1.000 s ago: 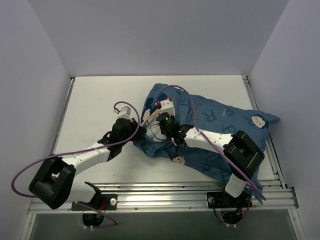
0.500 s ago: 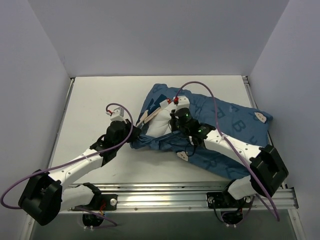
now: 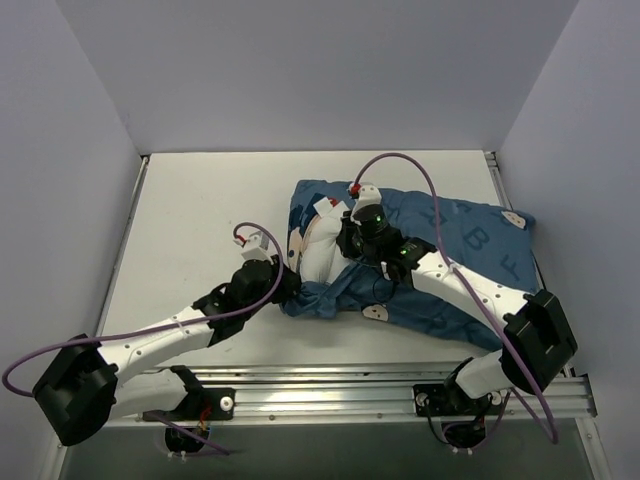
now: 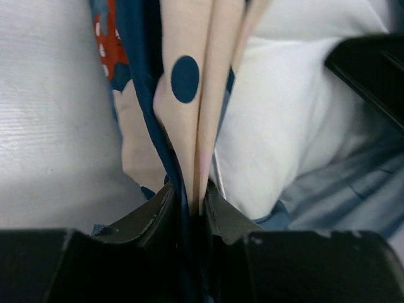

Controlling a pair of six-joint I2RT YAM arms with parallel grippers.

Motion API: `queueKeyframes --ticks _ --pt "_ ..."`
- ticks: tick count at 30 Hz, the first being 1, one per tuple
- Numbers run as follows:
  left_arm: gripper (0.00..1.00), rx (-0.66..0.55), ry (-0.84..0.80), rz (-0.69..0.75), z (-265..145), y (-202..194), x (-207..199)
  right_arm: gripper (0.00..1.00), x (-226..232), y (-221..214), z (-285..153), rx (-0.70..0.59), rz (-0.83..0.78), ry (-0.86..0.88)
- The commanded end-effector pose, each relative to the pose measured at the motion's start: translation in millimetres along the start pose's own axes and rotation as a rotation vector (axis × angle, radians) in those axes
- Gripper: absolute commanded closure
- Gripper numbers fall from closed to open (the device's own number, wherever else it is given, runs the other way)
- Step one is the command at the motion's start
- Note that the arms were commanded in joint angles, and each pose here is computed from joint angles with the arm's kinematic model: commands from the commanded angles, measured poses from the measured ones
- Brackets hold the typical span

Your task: Remove the pillowcase from the pillow

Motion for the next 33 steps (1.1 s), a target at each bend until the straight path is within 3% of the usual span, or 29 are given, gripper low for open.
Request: queueKeyframes --ticks 1,7,12,19,21,28,33 --pt "0.70 -0.017 -0.033 0.001 -12.8 1.1 -23.0 1.00 18.1 41.6 5.9 -0.157 0.081 0.077" --pt "0.69 0.038 0.044 0.007 -7.6 -22.2 -6.6 1.00 31.1 71.8 -3.5 -0.199 0.108 0.105" --pt "0.61 0.017 0.141 0.042 -3.0 -28.9 3.4 1.00 44.9 92.5 -14.5 -0.203 0.141 0.165" --pt "0.59 -0.108 0.323 0.007 2.3 -28.6 30.1 1.00 53.2 105.6 -48.6 -0.199 0.160 0.250" --pt "0.58 -0.100 0.302 0.014 0.6 -29.5 29.3 1.00 48.9 108.4 -55.1 -0.206 0.153 0.208" --pt "0.47 -0.203 -0.103 0.057 -24.8 -15.6 -15.4 1.00 40.3 113.0 -38.7 -0.234 0.189 0.119" --pt "0.45 -0.180 -0.149 0.123 -24.0 -19.2 -19.1 1.00 51.1 128.2 -28.6 -0.258 0.218 0.145"
Point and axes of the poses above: each gripper's point midway between its finger pads, its own z axis out along the fingers, its own x axis along the line the jaws close on, y = z × x, the point moved 9 cm from there along -z, back along the fingers, and after that the axes turned 4 degrees about z, right-handed, at the moved point
